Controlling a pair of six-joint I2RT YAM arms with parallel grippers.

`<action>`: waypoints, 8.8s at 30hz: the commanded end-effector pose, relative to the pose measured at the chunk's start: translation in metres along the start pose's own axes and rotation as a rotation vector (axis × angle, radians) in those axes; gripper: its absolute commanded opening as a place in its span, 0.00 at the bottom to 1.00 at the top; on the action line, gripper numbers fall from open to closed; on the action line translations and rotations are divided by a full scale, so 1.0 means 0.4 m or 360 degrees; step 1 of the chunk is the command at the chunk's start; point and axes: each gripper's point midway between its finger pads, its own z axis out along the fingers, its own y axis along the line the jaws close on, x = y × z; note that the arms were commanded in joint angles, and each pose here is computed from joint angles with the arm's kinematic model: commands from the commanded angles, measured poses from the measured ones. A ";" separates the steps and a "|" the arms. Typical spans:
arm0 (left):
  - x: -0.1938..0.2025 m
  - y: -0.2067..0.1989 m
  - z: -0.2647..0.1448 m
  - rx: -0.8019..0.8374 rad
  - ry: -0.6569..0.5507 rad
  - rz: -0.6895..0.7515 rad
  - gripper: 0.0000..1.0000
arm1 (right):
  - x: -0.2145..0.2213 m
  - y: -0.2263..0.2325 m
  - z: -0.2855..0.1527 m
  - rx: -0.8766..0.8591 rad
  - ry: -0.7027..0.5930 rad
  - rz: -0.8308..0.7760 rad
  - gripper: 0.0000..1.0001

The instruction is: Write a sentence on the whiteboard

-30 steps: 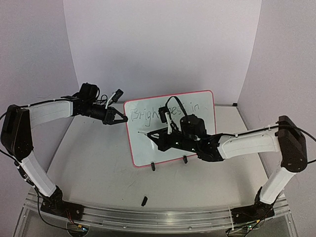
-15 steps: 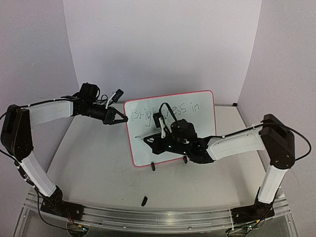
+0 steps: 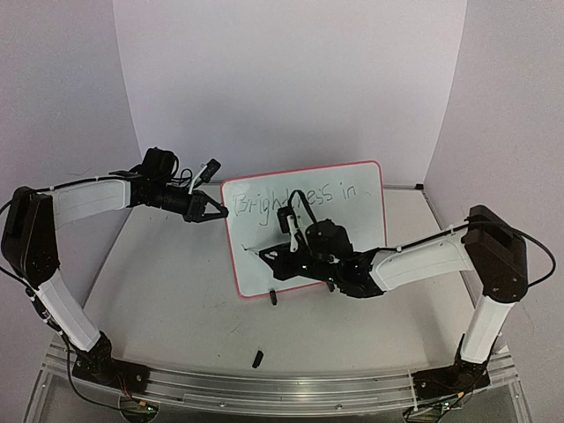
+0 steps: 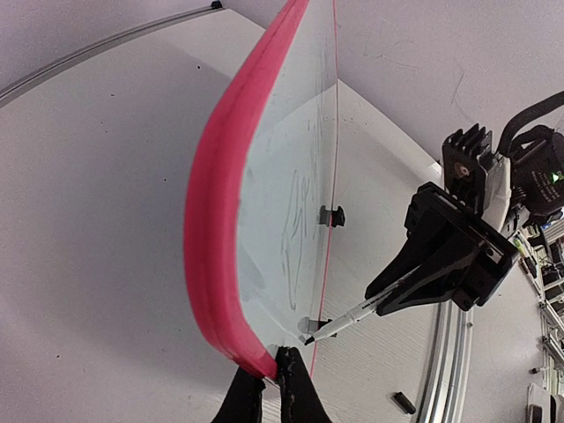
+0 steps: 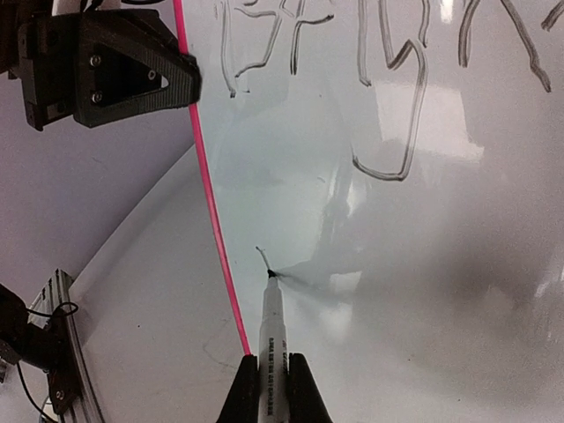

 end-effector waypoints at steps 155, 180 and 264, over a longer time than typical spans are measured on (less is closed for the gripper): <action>0.022 0.007 0.024 -0.0086 0.0086 0.0197 0.00 | -0.052 -0.044 -0.039 0.0170 -0.0021 0.0048 0.00; 0.020 0.000 0.024 -0.0080 0.0083 0.0202 0.00 | -0.083 -0.020 -0.079 0.0112 -0.0063 -0.0028 0.00; 0.022 0.001 0.027 -0.0079 0.0089 0.0200 0.00 | -0.021 -0.117 -0.117 0.0348 -0.0012 0.0075 0.00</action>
